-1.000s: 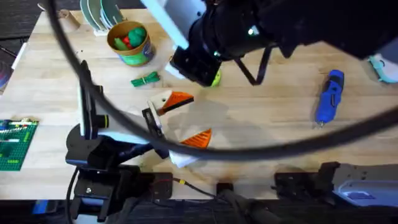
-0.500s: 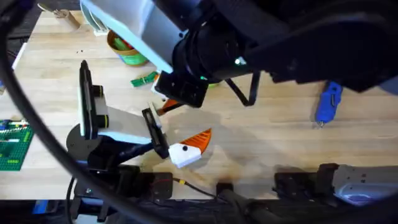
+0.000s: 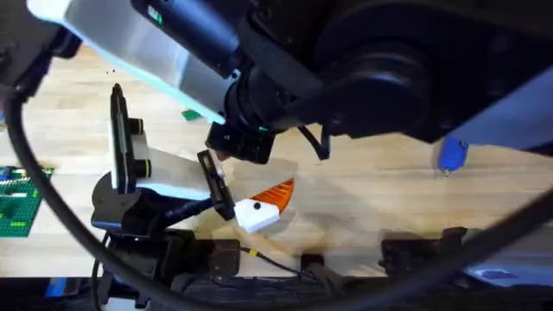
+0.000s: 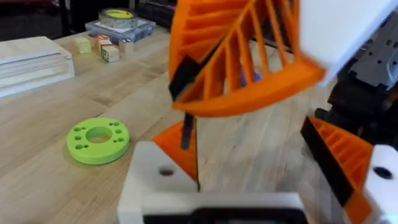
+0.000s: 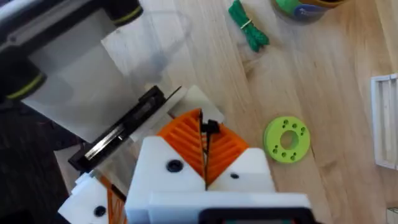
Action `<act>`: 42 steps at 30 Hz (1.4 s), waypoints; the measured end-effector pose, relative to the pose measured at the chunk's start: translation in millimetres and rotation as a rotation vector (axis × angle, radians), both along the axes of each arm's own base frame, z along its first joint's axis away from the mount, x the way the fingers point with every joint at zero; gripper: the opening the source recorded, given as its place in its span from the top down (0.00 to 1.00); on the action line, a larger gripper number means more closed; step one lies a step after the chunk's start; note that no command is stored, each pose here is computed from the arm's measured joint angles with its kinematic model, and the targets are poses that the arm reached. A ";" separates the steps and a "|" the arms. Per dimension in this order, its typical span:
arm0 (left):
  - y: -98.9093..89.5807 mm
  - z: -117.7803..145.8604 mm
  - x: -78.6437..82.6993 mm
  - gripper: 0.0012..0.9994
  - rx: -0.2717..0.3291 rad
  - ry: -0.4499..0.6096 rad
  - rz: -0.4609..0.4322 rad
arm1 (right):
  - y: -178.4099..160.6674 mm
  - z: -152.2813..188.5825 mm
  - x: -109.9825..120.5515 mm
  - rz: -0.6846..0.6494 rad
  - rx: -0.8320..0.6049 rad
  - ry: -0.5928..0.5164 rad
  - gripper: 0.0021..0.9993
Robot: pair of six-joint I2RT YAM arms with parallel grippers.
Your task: Pick up the gripper from the table and insert it into the empty holder that is missing its gripper. Then pick up a screw, insert it into the mounting hole, and use the screwdriver to tighten it. Finally, clean up the table by picking up the vegetable and placing it into the bucket.
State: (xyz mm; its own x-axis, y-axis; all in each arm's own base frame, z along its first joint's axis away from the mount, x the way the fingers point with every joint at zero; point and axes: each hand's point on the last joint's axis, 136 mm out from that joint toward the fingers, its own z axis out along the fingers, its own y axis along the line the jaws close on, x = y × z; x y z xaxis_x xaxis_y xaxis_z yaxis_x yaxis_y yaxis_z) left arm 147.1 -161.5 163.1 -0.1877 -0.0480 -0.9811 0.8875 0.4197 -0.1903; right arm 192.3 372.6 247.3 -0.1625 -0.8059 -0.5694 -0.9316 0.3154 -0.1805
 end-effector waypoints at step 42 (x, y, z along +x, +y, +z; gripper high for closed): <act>0.0 -0.3 -0.1 0.01 0.000 0.002 0.000 | 8.6 -21.8 9.5 -0.016 -0.048 -0.006 1.00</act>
